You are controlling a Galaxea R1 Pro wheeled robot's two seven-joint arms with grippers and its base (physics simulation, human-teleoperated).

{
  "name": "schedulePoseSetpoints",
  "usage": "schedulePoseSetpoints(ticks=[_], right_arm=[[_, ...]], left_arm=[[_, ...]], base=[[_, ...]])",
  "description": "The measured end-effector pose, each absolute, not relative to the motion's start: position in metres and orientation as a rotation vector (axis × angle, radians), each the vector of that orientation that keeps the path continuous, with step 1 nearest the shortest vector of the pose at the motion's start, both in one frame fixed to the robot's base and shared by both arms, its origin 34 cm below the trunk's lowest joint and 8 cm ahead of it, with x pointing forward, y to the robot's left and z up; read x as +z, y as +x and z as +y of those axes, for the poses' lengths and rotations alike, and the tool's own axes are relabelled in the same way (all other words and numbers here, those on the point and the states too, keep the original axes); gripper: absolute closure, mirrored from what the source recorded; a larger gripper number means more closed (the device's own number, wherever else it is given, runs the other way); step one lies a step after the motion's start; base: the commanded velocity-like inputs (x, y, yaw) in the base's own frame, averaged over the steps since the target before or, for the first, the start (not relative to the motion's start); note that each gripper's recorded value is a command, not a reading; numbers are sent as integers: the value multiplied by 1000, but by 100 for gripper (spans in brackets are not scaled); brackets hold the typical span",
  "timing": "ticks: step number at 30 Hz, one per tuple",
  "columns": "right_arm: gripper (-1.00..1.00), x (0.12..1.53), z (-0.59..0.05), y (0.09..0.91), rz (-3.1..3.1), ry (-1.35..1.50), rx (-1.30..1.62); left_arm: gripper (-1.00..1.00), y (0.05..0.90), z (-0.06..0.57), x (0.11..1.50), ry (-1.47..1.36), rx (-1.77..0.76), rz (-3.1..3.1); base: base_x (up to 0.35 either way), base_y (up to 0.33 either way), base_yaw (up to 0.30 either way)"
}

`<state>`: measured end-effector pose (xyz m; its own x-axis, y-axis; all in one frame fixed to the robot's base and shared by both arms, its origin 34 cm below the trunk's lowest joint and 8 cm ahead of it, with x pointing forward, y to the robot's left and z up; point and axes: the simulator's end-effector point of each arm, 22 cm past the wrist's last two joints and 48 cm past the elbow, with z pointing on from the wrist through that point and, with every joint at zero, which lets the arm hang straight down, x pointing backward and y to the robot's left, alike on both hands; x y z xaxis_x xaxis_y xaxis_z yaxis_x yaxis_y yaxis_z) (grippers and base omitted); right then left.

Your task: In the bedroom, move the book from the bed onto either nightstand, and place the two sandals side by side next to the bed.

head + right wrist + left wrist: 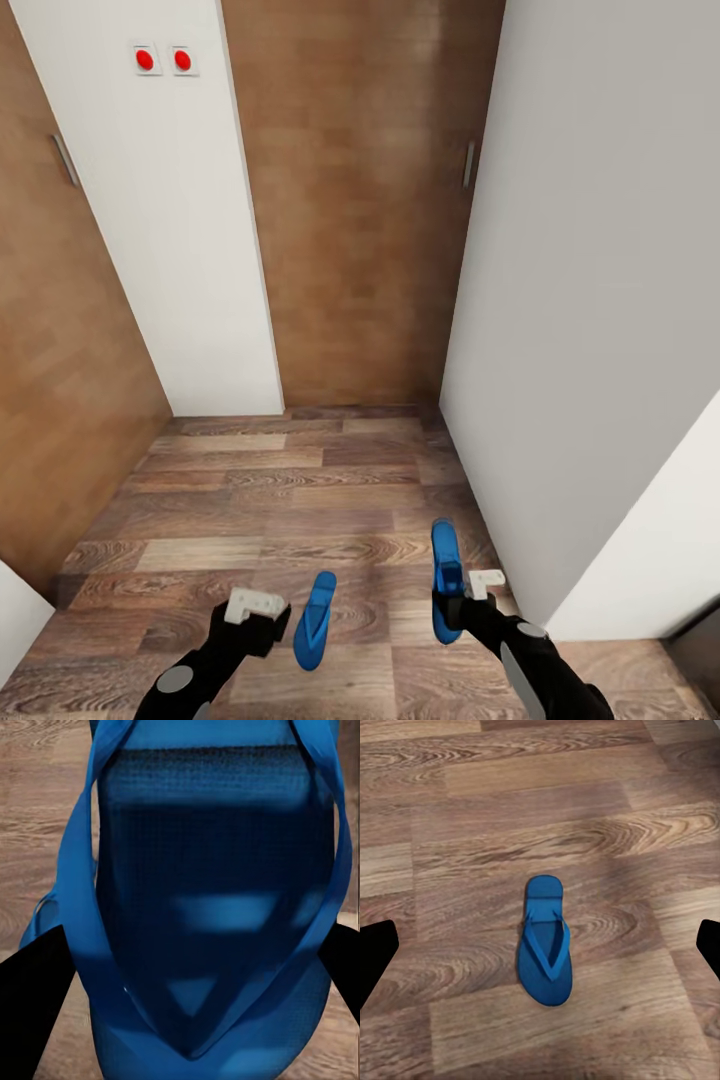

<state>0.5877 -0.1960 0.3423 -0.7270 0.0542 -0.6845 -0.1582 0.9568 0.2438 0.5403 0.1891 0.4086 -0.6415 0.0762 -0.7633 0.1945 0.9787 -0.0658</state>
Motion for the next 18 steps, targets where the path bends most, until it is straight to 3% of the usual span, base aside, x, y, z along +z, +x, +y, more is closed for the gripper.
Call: schedulePoseSetpoints(ticks=[13,18], right_arm=[[100,422,-203,657,2079,-95,272],[100,422,-170,658,2052,-93,325]], left_arm=[[-100,526,162,378,223,-224,2270],[-100,523,162,367,219,-224,2271]], base=[[0,0,0],[0,0,0]])
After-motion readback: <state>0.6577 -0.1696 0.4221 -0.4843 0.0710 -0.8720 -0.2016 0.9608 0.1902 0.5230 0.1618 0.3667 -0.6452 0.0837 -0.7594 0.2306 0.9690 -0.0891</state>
